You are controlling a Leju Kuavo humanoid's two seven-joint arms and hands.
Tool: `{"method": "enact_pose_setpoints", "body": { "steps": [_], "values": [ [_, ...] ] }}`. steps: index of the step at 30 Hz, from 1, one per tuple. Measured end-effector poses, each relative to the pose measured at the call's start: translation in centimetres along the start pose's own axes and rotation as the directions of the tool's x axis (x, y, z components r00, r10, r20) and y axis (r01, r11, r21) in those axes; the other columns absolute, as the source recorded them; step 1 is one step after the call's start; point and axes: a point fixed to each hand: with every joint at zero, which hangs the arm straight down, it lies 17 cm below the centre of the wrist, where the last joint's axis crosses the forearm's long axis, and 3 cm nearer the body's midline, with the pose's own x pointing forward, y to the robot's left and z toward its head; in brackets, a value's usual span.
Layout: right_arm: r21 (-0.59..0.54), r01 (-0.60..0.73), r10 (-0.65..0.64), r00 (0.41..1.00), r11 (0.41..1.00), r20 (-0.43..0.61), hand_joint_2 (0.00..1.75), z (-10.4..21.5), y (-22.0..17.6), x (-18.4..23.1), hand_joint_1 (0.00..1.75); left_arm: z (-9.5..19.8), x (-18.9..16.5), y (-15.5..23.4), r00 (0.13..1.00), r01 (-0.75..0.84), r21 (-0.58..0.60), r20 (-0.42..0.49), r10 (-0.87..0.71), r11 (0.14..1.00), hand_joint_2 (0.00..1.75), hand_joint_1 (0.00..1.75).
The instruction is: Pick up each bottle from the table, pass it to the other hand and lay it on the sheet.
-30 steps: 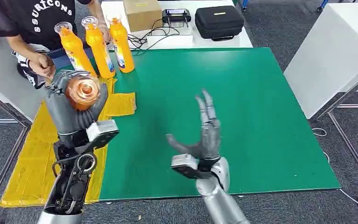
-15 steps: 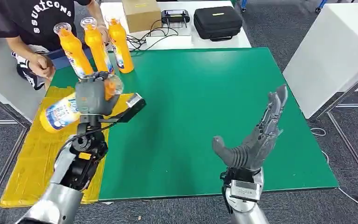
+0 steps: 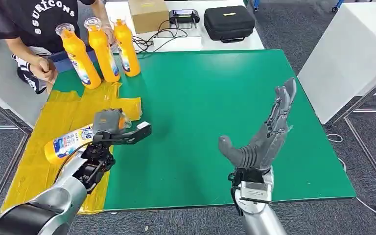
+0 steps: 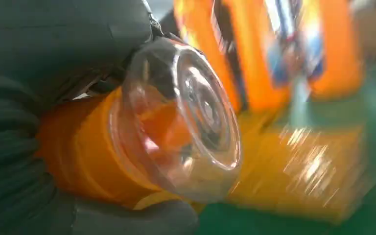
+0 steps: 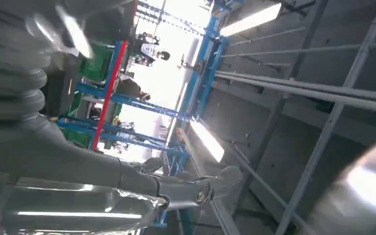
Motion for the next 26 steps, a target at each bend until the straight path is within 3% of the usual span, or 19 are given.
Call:
{"method": "enact_pose_setpoints", "body": {
  "steps": [3,5,6,7,13,20,24,26],
  "values": [
    [0.014,0.006,-0.006,1.000,1.000,0.001,1.75,0.0,0.6,-0.1,0.00,0.8,-1.8,-3.3,0.999,0.037,-0.106,-0.035,-0.041,0.994,1.75,1.75],
    [0.020,0.005,-0.005,1.000,1.000,-0.002,1.75,0.1,0.8,-0.2,0.00,0.8,-2.4,-3.8,0.998,0.044,-0.125,-0.042,-0.049,0.991,1.75,0.00],
    [0.023,0.006,-0.006,1.000,1.000,-0.003,1.75,0.2,0.9,-0.3,0.00,0.8,-2.6,-3.9,0.998,0.047,-0.133,-0.044,-0.053,0.990,1.75,0.00],
    [0.025,0.007,-0.007,1.000,1.000,-0.004,1.75,0.2,1.0,-0.3,0.00,0.9,-2.9,-4.4,0.997,0.051,-0.153,-0.051,-0.059,0.987,0.00,0.00],
    [0.038,0.001,0.000,1.000,0.999,-0.019,1.75,0.5,1.3,-0.9,0.00,0.9,-4.0,-4.8,0.997,-0.018,-0.169,-0.078,0.005,0.985,0.00,0.00],
    [0.045,0.013,-0.010,0.997,0.999,-0.072,1.75,1.0,1.6,-1.9,0.00,0.0,-2.9,-2.1,0.969,-0.246,-0.030,-0.024,0.246,0.969,0.00,0.00],
    [0.051,0.016,-0.012,0.997,0.999,-0.082,1.75,1.2,1.6,-2.2,0.00,-0.6,-1.5,2.3,0.890,-0.455,0.113,0.071,0.450,0.883,0.00,0.00],
    [0.058,0.014,-0.009,0.997,0.998,-0.083,1.75,1.4,1.6,-2.3,0.00,-0.4,-0.3,5.3,0.774,-0.631,0.154,0.187,0.605,0.760,0.00,0.00]
  ]
}}
